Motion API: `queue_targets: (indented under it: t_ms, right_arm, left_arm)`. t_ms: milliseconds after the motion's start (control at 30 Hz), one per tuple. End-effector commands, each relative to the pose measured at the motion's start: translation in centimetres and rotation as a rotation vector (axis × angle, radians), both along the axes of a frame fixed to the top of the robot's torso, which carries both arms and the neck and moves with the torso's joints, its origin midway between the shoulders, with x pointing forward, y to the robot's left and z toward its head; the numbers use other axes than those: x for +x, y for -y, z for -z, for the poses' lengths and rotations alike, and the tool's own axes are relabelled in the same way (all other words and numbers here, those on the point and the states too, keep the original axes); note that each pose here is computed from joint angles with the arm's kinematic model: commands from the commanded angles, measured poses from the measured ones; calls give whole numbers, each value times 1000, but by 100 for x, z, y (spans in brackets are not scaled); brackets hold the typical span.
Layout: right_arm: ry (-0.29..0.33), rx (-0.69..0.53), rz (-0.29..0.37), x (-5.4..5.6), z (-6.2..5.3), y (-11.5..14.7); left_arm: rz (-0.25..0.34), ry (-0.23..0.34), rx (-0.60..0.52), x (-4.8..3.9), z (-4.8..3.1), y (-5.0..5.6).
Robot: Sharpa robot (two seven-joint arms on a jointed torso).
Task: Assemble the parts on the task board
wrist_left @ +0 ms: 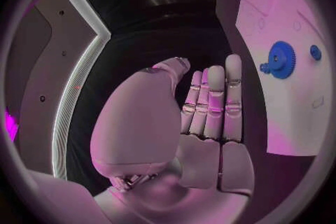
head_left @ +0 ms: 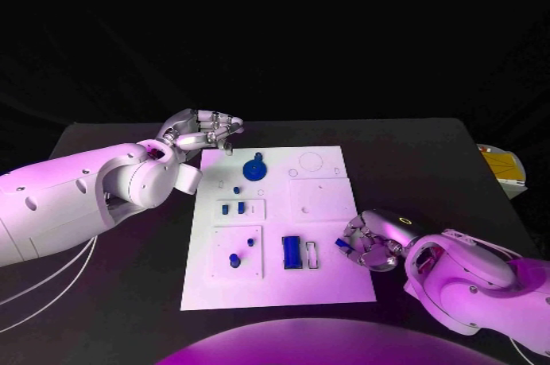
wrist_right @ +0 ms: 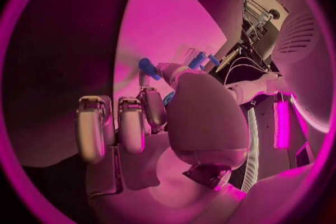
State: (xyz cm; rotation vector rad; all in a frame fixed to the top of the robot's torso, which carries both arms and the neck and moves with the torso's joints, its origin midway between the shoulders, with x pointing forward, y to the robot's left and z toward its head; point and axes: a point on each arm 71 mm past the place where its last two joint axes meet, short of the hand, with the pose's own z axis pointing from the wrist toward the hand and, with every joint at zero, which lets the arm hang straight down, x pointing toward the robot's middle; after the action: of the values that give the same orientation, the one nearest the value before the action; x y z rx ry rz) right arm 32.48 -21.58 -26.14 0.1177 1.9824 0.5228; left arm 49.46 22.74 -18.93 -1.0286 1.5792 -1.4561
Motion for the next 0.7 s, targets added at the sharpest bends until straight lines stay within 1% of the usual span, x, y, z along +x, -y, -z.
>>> queue_targets:
  t_ms: [33, 200, 333, 433, 567, 700]
  right_arm:
    - [-54, 91, 33, 11, -36, -63]
    - [-66, 152, 42, 31, -74, -162]
    - [-83, 173, 44, 40, -73, -220]
    - [-113, 172, 44, 51, -44, -256]
    - [-165, 159, 35, 49, 23, -311]
    - [-195, 152, 24, 36, 73, -359]
  left_arm:
    - [18, 0, -13, -5, -8, 33]
    - [20, -1, -14, -5, -8, 40]
    - [21, -1, -14, -6, -8, 42]
    - [21, -1, -14, -7, -8, 43]
    - [21, -1, -14, -9, -9, 42]
    - [21, -1, -14, -10, -9, 41]
